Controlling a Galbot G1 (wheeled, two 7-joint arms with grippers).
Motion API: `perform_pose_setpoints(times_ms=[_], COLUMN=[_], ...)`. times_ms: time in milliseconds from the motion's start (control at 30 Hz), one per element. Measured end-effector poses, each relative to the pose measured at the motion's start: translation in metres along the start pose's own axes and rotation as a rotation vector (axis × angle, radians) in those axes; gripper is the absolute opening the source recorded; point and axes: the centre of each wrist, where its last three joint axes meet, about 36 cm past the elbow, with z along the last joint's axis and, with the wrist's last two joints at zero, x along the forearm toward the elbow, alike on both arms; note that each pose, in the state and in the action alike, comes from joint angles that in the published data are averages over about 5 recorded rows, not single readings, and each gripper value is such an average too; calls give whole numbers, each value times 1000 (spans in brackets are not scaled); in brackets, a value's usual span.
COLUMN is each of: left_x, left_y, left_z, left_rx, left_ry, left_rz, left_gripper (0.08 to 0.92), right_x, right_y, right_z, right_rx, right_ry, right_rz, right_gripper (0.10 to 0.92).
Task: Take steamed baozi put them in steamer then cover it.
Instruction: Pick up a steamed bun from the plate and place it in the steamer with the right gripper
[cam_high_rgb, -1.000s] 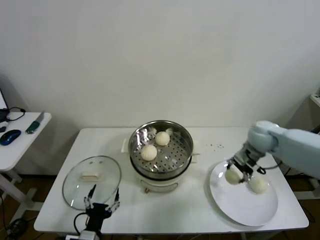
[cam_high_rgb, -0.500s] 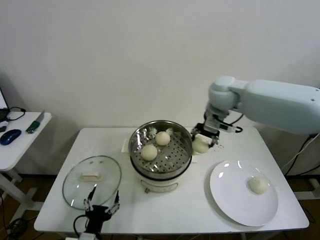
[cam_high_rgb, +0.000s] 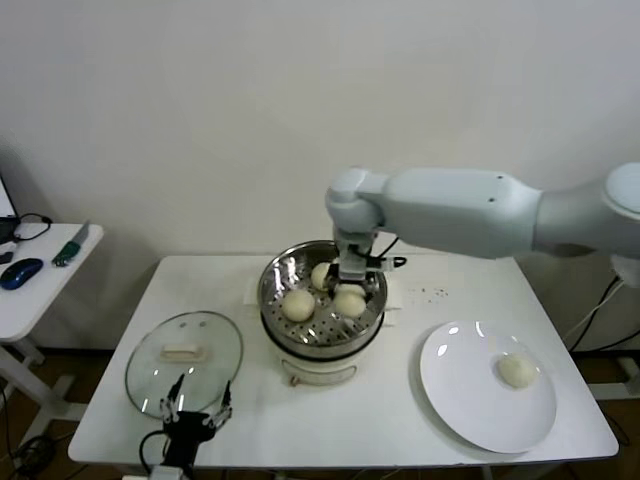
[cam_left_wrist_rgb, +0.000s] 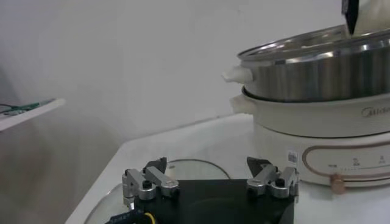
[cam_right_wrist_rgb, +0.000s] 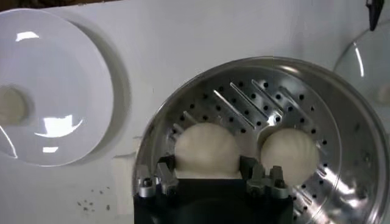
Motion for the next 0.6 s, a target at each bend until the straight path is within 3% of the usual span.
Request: perform_pose_setpoints(times_ms=[467,600], left_x=[-2,-3], left_y=[-1,-1], left_z=[2,2], left_rx=[0,0], left_ry=[1,0], left_rz=[6,8], left_gripper=[823,823], right_x=[-41,-45], right_y=[-37,-41], right_z=[-15,-17], right_rx=[84,88], right_ry=[-37,-43], right_rz=[-36,-35], right_gripper=[691,736])
